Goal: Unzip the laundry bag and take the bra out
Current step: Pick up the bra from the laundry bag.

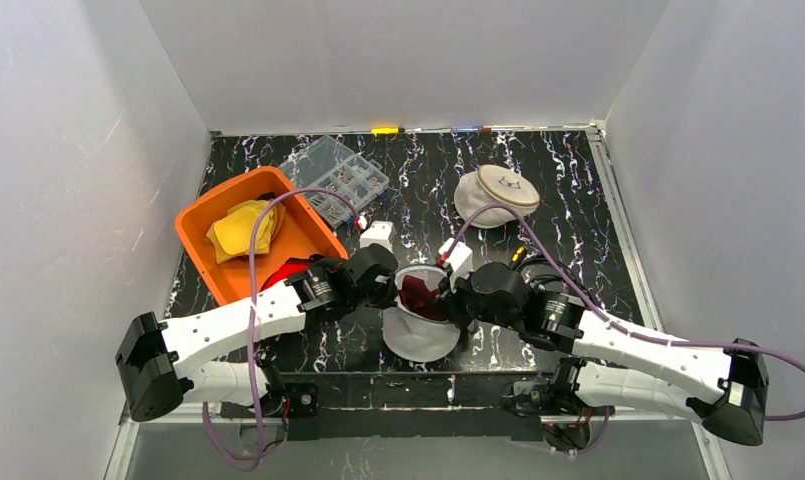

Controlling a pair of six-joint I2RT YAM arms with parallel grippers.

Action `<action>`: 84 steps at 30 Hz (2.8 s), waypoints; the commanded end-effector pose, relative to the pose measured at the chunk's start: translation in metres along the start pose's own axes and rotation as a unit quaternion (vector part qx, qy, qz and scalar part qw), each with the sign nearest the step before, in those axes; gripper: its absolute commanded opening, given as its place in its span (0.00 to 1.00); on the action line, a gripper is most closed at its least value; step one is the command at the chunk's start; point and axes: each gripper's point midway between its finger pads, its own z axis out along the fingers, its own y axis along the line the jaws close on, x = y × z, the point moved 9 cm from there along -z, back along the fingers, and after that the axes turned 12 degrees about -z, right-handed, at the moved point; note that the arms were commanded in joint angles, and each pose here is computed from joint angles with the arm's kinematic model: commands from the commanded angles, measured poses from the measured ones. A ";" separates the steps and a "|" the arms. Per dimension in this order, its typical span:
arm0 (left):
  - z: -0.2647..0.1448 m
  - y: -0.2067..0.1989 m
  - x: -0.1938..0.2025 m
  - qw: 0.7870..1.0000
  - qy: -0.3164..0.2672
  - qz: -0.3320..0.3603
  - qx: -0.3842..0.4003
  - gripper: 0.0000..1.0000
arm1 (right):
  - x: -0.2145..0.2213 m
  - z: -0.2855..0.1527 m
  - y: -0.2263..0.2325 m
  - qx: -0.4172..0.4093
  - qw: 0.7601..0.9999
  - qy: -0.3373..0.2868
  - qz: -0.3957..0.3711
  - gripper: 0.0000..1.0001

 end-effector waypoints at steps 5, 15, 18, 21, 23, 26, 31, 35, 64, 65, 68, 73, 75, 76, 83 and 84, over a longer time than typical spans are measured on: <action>0.000 0.010 -0.009 0.999 -0.023 0.019 -0.035 0.00 | -0.053 -0.034 -0.011 0.050 0.984 -0.164 0.047 0.01; 0.007 0.014 -0.013 0.995 -0.101 0.015 0.013 0.00 | -0.080 -0.049 -0.029 0.158 0.954 -0.209 0.144 0.01; 0.019 0.017 -0.006 0.995 -0.102 0.012 0.015 0.00 | -0.064 -0.046 -0.034 0.196 0.942 -0.205 0.179 0.01; 0.029 0.023 0.005 0.996 -0.092 0.004 0.010 0.00 | -0.044 -0.041 -0.033 0.197 0.935 -0.210 0.206 0.01; 0.031 0.028 0.009 0.996 -0.084 0.003 -0.002 0.00 | -0.032 -0.036 -0.030 0.186 0.940 -0.199 0.207 0.01; 0.027 0.032 0.009 0.997 -0.077 0.011 -0.018 0.00 | -0.019 -0.035 -0.026 0.165 0.951 -0.181 0.190 0.01; 0.006 0.028 -0.001 0.997 -0.078 0.031 0.000 0.47 | -0.013 -0.039 -0.023 0.138 0.963 -0.175 0.154 0.01; -0.018 0.019 -0.014 0.993 -0.088 0.056 0.050 0.73 | -0.017 -0.041 -0.020 0.110 0.972 -0.170 0.120 0.01; -0.024 -0.044 -0.017 0.867 0.049 0.347 0.355 0.91 | -0.024 -0.056 -0.006 0.007 0.978 -0.203 0.051 0.01; -0.023 -0.045 -0.014 0.864 0.060 0.344 0.361 0.89 | -0.024 -0.056 -0.006 0.007 0.977 -0.204 0.052 0.01; -0.014 -0.047 -0.009 0.864 0.086 0.337 0.364 0.78 | -0.024 -0.055 -0.006 0.008 0.977 -0.208 0.056 0.01; -0.002 -0.049 -0.003 0.866 0.107 0.330 0.361 0.45 | -0.023 -0.051 -0.005 0.004 0.977 -0.206 0.060 0.01; 0.000 -0.049 -0.003 0.866 0.107 0.330 0.361 0.29 | -0.024 -0.051 -0.004 0.002 0.977 -0.206 0.061 0.01; 0.001 -0.050 -0.003 0.866 0.107 0.330 0.361 0.21 | -0.024 -0.051 -0.004 0.002 0.977 -0.205 0.062 0.01; -0.001 -0.049 -0.006 0.877 0.090 0.319 0.349 0.00 | -0.028 -0.058 -0.007 0.021 0.978 -0.188 0.088 0.53; -0.001 -0.049 -0.007 0.878 0.086 0.317 0.347 0.00 | -0.029 -0.061 -0.008 0.025 0.979 -0.181 0.095 0.68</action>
